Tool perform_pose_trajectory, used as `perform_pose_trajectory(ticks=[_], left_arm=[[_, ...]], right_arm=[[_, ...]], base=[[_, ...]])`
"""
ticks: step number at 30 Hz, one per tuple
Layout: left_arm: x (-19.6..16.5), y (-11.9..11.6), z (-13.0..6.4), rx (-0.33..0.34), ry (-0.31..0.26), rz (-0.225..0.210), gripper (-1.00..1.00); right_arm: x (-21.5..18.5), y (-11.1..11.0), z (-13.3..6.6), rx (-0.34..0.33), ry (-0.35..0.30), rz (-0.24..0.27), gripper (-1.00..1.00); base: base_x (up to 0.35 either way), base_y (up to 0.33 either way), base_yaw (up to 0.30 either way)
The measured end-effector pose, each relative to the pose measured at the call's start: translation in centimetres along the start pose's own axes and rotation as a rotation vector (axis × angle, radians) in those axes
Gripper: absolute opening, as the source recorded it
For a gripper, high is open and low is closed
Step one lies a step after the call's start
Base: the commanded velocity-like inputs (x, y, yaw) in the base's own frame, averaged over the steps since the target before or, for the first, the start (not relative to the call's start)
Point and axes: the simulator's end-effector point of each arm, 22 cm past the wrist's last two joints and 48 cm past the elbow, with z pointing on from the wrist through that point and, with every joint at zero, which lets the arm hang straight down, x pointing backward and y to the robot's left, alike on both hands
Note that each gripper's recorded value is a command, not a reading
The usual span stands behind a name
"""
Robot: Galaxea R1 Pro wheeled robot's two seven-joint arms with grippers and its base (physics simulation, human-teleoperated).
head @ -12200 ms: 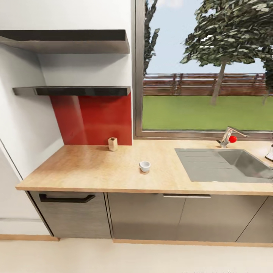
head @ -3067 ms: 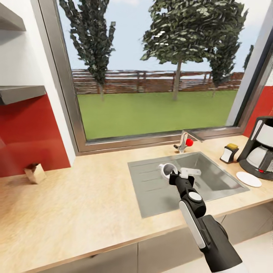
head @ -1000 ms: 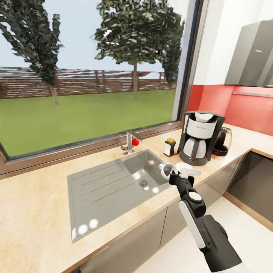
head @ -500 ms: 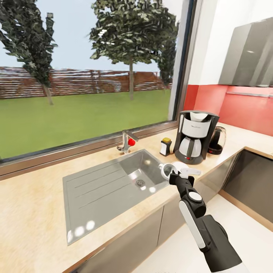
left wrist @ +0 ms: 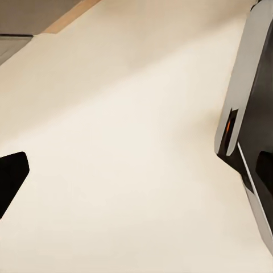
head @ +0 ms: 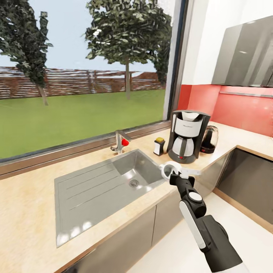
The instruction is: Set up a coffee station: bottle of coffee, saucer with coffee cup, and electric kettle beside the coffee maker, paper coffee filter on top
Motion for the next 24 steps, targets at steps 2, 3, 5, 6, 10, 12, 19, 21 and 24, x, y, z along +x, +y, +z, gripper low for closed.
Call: perform_pose_trajectory(ticks=[2,3,5,6,10,12,19,21,24], left_arm=[[0.2,0.0,0.0,0.000,0.009,0.001,1.00],[0.2,0.0,0.0,0.000,0.011,0.001,1.00],[0.3,0.0,0.0,-0.001,0.013,0.001,1.00],[0.3,0.0,0.0,-0.001,0.014,0.000,1.00],[0.6,0.1,0.0,0.000,0.025,0.002,1.00],[2.0,0.1,-0.1,-0.001,0.088,0.011,1.00],[3.6,1.4,-0.3,-0.059,0.157,0.022,1.00],[3.6,1.4,-0.3,-0.060,0.157,0.021,1.00],[3.6,1.4,-0.3,-0.061,0.158,0.021,1.00]], right_arm=[[0.1,0.0,0.0,0.000,0.001,-0.001,-1.00],[0.1,0.1,0.0,-0.001,0.001,0.000,-1.00],[0.1,0.2,0.0,-0.002,0.001,0.003,-1.00],[0.1,0.3,0.0,-0.003,0.001,0.005,-1.00],[0.3,0.4,0.0,-0.003,0.006,-0.002,-1.00],[0.4,0.3,0.0,-0.001,0.010,-0.006,-1.00],[4.1,-0.2,-0.1,0.012,0.165,-0.076,-1.00],[3.9,-0.5,-0.1,0.023,0.159,-0.093,-1.00],[3.5,-0.7,-0.1,0.038,0.145,-0.125,-1.00]], base=[[0.000,-0.267,0.000],[0.000,-0.267,0.000],[0.015,-0.267,0.000],[0.141,-0.250,0.000],[0.223,-0.201,0.000],[0.237,-0.189,0.000],[0.211,-0.147,0.000],[0.235,-0.160,0.000],[0.240,-0.164,0.000]])
